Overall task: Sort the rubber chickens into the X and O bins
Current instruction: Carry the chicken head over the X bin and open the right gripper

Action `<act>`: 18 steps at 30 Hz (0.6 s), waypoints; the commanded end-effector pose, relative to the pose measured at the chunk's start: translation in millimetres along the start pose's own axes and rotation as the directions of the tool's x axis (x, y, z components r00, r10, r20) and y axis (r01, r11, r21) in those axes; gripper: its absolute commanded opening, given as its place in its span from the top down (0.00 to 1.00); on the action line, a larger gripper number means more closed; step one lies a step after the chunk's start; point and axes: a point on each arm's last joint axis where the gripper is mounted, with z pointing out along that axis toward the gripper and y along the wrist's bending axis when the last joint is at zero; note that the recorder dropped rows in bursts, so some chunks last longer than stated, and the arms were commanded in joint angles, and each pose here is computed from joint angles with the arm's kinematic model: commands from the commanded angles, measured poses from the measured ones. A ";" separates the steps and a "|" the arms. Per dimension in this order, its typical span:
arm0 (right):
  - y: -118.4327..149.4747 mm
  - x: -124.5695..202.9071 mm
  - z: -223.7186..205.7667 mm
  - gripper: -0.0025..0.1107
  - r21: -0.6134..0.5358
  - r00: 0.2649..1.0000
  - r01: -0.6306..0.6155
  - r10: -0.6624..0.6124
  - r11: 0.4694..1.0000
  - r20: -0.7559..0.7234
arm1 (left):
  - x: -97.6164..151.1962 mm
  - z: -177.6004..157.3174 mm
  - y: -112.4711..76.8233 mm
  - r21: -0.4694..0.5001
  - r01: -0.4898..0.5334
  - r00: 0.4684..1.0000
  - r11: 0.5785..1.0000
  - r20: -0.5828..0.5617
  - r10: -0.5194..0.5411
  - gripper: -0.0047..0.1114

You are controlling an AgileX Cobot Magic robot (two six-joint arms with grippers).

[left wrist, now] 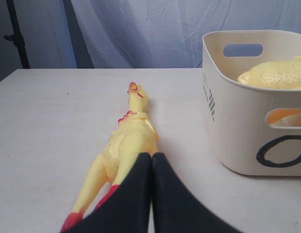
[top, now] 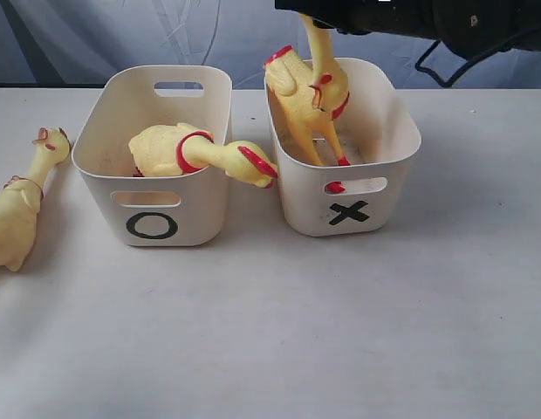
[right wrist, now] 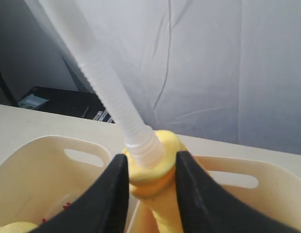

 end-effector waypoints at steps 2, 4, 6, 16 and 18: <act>-23.2 12.1 15.5 0.91 0.054 0.999 -0.021 0.023 0.998 -0.036 | -1.6 -0.4 0.1 -0.001 0.001 1.000 1.000 0.012 -0.001 0.96; -24.6 18.8 20.4 0.88 0.060 0.998 -0.020 0.024 0.998 -0.062 | -1.6 -0.4 0.1 -0.001 0.001 1.000 1.000 0.012 -0.001 0.96; -25.4 22.7 23.1 0.79 0.064 0.997 -0.020 0.025 0.998 -0.077 | -1.6 -0.4 0.1 -0.001 0.001 1.000 1.000 0.012 -0.001 0.96; 1.4 -14.0 -23.1 0.52 0.034 0.996 -0.041 0.043 0.999 -0.075 | -1.6 -0.4 0.1 -0.001 0.001 1.000 1.000 0.012 -0.001 0.96; 23.4 -35.6 -33.6 0.52 -0.015 0.983 -0.144 0.142 0.989 -0.118 | -1.6 -0.4 0.1 -0.001 0.001 1.000 1.000 0.012 -0.001 0.96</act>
